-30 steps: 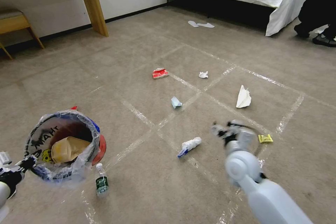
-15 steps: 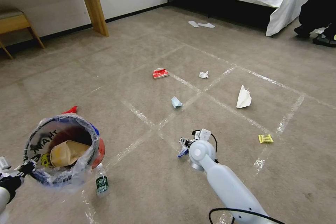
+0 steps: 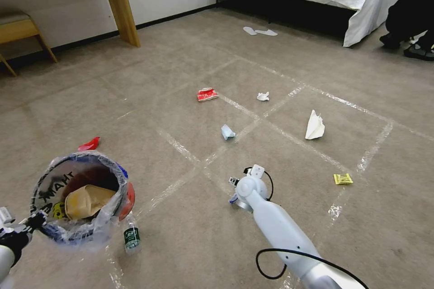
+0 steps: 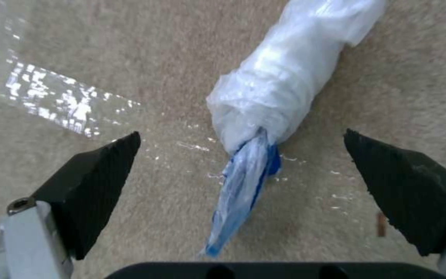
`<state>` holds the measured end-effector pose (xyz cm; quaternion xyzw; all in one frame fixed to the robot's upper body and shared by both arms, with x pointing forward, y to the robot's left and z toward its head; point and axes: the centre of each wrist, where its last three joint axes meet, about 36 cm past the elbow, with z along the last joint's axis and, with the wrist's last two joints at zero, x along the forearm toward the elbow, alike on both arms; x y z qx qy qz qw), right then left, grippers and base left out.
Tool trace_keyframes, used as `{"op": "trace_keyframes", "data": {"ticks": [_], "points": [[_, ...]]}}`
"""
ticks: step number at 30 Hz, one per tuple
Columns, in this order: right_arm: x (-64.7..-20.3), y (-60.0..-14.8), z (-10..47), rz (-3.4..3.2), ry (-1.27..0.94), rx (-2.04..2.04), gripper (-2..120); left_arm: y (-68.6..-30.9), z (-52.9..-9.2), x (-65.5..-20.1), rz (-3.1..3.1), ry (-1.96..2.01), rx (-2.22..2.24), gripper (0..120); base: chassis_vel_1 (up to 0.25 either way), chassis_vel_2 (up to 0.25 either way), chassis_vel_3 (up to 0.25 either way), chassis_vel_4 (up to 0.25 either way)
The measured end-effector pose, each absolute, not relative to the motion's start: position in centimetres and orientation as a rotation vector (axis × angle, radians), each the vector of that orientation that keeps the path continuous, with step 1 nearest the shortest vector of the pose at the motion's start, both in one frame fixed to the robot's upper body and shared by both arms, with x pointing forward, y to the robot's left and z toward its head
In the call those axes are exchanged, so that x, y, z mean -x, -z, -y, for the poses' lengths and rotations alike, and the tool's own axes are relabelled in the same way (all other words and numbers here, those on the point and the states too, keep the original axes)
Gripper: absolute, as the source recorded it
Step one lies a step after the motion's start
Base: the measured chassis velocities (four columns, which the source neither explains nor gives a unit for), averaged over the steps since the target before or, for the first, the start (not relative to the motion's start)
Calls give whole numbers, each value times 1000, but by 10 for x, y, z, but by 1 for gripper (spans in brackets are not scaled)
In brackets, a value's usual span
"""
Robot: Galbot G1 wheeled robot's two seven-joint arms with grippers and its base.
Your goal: Pick up the trash bin and place the garbage on the floor into it.
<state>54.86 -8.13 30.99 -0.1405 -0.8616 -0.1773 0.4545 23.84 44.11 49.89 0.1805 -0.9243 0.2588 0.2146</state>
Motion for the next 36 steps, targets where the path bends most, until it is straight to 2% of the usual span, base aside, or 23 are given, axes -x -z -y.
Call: {"op": "trace_keyframes", "data": {"ticks": [4,10,12,13,15,18,20,22,23,26,28,29,34,36], "points": [[-554,-299,72,2121,428,355,99,-498,-442,-238,2563,-713,-501,0,0,0,0,0],[-559,-285,64,2121,420,356,88,-498,-442,-239,2564,-712,-494,0,0,0,0,0],[-561,-281,62,2119,419,358,79,-498,-442,-240,2566,-711,-489,0,0,0,0,0],[-561,-281,62,2119,419,358,79,-498,-442,-240,2566,-711,-489,0,0,0,0,0],[-562,-276,59,2121,422,358,65,-498,-443,-240,2567,-709,-488,0,0,0,0,0],[-562,-276,59,2121,423,358,62,-497,-443,-240,2567,-709,-487,0,0,0,0,0],[-562,-272,62,2117,422,360,47,-496,-443,-241,2564,-708,-488,0,0,0,0,0],[-562,-270,63,2115,421,362,44,-495,-443,-241,2564,-708,-487,0,0,0,0,0],[-562,-266,65,2114,419,365,36,-495,-443,-241,2564,-708,-486,0,0,0,0,0],[-562,-265,67,2112,419,366,33,-495,-443,-241,2564,-708,-486,0,0,0,0,0],[-561,-255,73,2100,419,368,19,-494,-442,-242,2563,-708,-485,0,0,0,0,0],[-561,-255,73,2100,419,368,19,-494,-442,-242,2563,-708,-485,0,0,0,0,0],[-556,-245,83,2101,420,369,0,-492,-442,-242,2563,-703,-484,0,0,0,0,0],[-554,-245,85,2103,420,369,0,-492,-442,-243,2563,-701,-483,0,0,0,0,0]]}}
